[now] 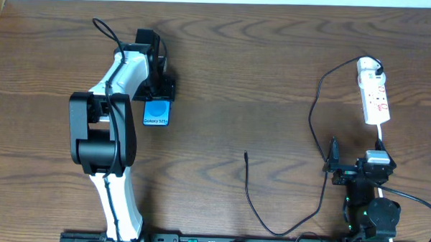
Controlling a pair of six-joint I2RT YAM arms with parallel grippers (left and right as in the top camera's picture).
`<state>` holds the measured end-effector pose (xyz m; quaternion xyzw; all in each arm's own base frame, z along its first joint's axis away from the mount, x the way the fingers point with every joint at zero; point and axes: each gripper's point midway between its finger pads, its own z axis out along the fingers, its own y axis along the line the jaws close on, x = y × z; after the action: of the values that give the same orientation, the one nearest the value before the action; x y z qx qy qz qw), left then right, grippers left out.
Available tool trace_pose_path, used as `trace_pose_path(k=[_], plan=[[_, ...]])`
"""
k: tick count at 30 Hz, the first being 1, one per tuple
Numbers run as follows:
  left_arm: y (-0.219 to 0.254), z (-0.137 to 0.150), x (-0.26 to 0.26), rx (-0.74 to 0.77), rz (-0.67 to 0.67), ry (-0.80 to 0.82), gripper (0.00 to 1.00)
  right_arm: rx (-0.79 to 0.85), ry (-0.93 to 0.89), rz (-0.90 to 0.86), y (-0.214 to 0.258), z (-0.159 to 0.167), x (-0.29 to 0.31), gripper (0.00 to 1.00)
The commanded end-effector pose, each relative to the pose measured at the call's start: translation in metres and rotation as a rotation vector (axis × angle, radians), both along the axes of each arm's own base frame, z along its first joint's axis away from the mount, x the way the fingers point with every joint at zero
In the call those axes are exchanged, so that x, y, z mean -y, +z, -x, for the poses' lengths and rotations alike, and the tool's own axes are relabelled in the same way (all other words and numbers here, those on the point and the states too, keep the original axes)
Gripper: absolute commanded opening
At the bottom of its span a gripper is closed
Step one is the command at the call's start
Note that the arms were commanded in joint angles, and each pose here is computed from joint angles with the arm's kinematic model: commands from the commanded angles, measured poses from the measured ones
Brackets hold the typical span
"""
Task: Plug charger to phone and switch on socket
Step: 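Close the left gripper on the blue phone's long edges, then lift the phone with the left gripper and tilt it upright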
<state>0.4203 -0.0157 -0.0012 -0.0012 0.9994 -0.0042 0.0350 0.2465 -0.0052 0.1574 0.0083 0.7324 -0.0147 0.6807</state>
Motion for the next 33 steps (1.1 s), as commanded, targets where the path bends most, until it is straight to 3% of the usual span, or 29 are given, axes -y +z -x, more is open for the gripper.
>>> trace_pose_path(k=[1, 8, 11, 12, 24, 33], plan=[[-0.009, 0.011, -0.013, -0.042, -0.051, 0.009, 0.66, 0.002, 0.0, -0.01, 0.0, 0.0, -0.001, 0.99], [-0.009, 0.011, -0.013, -0.042, -0.051, 0.009, 0.38, 0.002, 0.0, -0.01, 0.0, 0.0, -0.001, 0.99], [-0.009, 0.011, -0.013, -0.042, -0.051, 0.009, 0.11, 0.002, 0.0, -0.01, 0.0, 0.0, -0.001, 0.99], [-0.009, 0.011, -0.013, -0.042, -0.052, 0.009, 0.08, 0.002, 0.0, -0.01, 0.0, 0.0, -0.001, 0.99], [0.0, 0.006, -0.014, -0.017, -0.055, 0.009, 0.07, 0.002, 0.0, -0.01, 0.0, 0.0, -0.001, 0.99], [0.051, -0.005, -0.013, 0.11, -0.051, 0.012, 0.08, 0.002, 0.0, -0.01, 0.0, 0.0, -0.001, 0.99]])
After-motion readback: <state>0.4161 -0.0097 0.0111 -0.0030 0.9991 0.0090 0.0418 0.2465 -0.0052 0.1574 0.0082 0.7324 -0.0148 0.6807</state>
